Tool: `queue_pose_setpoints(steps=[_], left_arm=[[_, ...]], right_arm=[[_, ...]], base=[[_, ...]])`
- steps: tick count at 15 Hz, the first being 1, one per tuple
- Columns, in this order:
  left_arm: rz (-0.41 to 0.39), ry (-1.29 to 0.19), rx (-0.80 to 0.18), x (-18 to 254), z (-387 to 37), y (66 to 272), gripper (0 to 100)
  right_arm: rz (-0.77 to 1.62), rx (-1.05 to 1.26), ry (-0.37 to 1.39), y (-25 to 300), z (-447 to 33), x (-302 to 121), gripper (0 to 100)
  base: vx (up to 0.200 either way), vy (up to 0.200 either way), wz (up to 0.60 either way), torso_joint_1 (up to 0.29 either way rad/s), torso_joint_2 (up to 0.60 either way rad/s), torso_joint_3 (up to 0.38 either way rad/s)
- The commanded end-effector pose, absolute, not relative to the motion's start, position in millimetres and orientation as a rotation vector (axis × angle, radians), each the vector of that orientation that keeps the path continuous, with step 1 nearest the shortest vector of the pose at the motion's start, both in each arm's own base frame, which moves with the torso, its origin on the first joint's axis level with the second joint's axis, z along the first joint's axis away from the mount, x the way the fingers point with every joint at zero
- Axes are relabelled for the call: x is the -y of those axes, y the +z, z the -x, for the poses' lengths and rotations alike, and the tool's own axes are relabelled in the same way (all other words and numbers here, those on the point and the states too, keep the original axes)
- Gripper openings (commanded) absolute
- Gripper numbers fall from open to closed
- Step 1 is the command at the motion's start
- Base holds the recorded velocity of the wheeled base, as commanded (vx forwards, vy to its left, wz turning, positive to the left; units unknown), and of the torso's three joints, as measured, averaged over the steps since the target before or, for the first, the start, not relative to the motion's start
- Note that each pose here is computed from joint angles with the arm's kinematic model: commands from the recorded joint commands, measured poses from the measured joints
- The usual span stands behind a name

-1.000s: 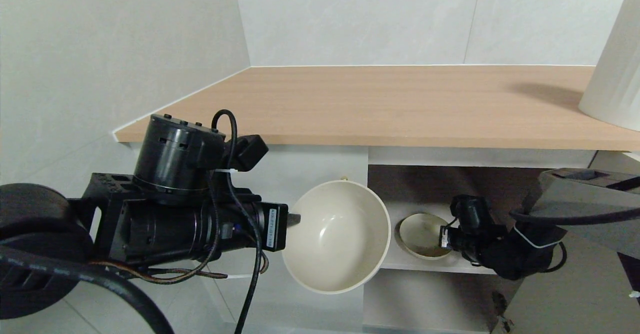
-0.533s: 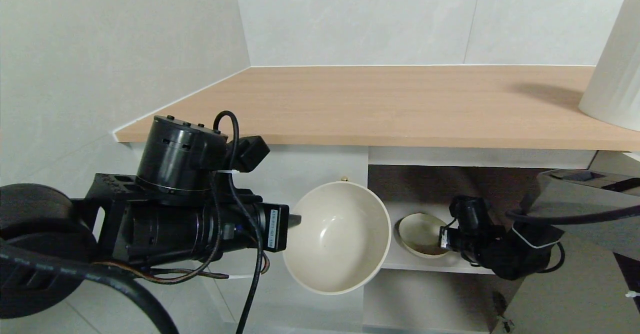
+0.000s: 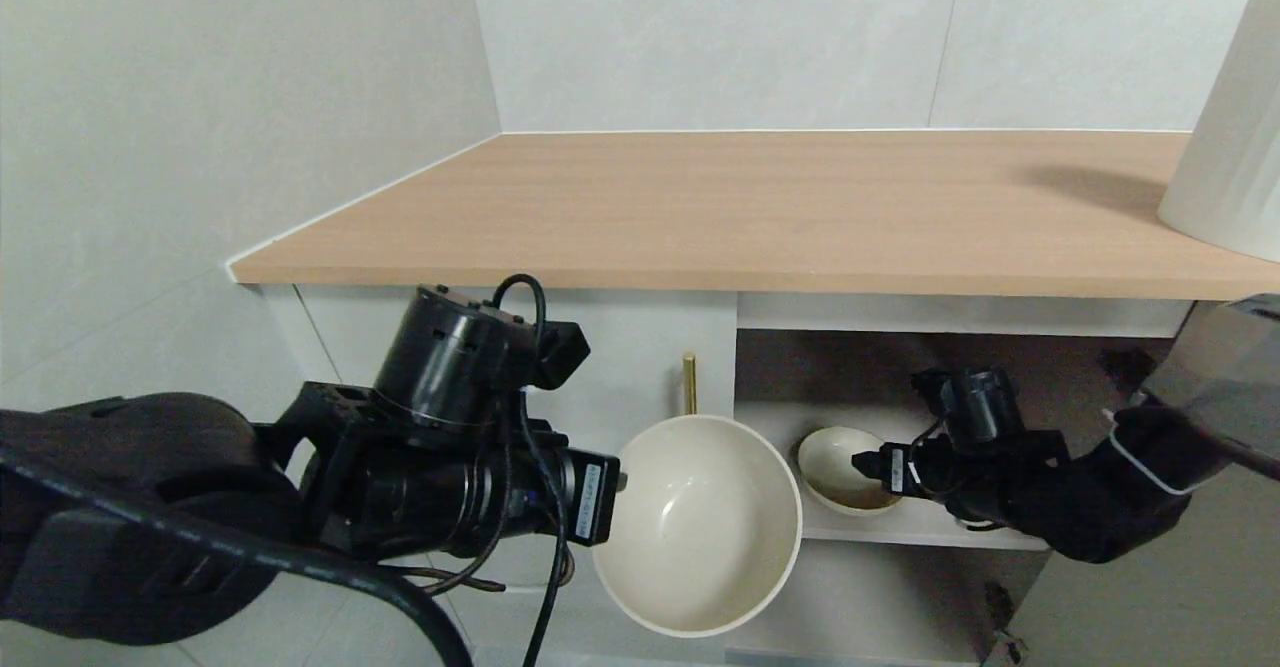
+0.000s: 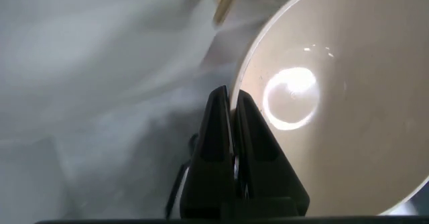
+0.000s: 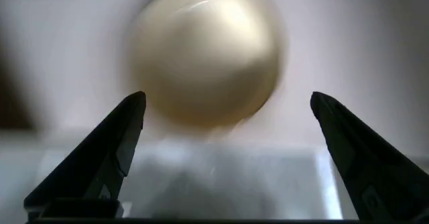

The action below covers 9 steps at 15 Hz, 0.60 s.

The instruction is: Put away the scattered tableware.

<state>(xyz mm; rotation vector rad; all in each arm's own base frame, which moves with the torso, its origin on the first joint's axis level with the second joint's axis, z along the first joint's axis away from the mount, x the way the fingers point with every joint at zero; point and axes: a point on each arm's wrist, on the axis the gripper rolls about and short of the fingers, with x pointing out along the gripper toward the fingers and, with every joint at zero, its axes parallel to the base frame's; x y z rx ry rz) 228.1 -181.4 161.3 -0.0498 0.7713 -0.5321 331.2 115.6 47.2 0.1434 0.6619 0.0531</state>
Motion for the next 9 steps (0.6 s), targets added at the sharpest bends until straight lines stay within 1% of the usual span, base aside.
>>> queue_pose_setpoints(steps=[1,2,3,5,6,7,8,9], left_arm=[[-0.065,-0.501,-0.852,194.0,-228.9,127.9,0],[-0.102,-0.498,-0.873,197.4,-227.7,118.8,0],[-0.122,-0.504,-0.894,201.6,-225.6,112.1,0],[-0.133,-0.504,-0.913,204.1,-226.3,105.4,0],[-0.137,-0.504,-0.918,204.9,-226.4,103.5,0],[-0.137,-0.504,-0.918,204.9,-226.4,103.5,0],[-0.136,-0.51,-0.913,206.0,-225.6,104.9,0],[-0.135,-0.51,-0.911,205.9,-225.4,105.3,0]], right_arm=[[-0.149,-0.636,0.282,126.4,-267.5,-135.7,100],[-0.146,-0.646,0.345,141.2,-250.7,-139.7,100],[-0.142,-0.652,0.399,152.8,-236.1,-143.2,100],[-0.125,-0.65,0.482,170.9,-210.7,-151.6,100],[-0.114,-0.656,0.519,175.7,-199.5,-156.0,100],[-0.114,-0.656,0.519,175.7,-199.5,-156.0,100],[-0.081,-0.698,0.572,175.8,-184.6,-163.1,100],[-0.067,-0.72,0.581,173.1,-182.1,-165.5,100]], base=[[0.0,0.0,0.0,0.0,0.0,0.0],[0.0,0.0,0.0,0.0,0.0,0.0],[0.0,0.0,0.0,0.0,0.0,0.0],[0.0,0.0,0.0,0.0,0.0,0.0],[0.0,0.0,0.0,0.0,0.0,0.0],[0.0,0.0,0.0,0.0,0.0,0.0],[0.0,0.0,0.0,0.0,0.0,0.0],[0.0,0.0,0.0,0.0,0.0,0.0]])
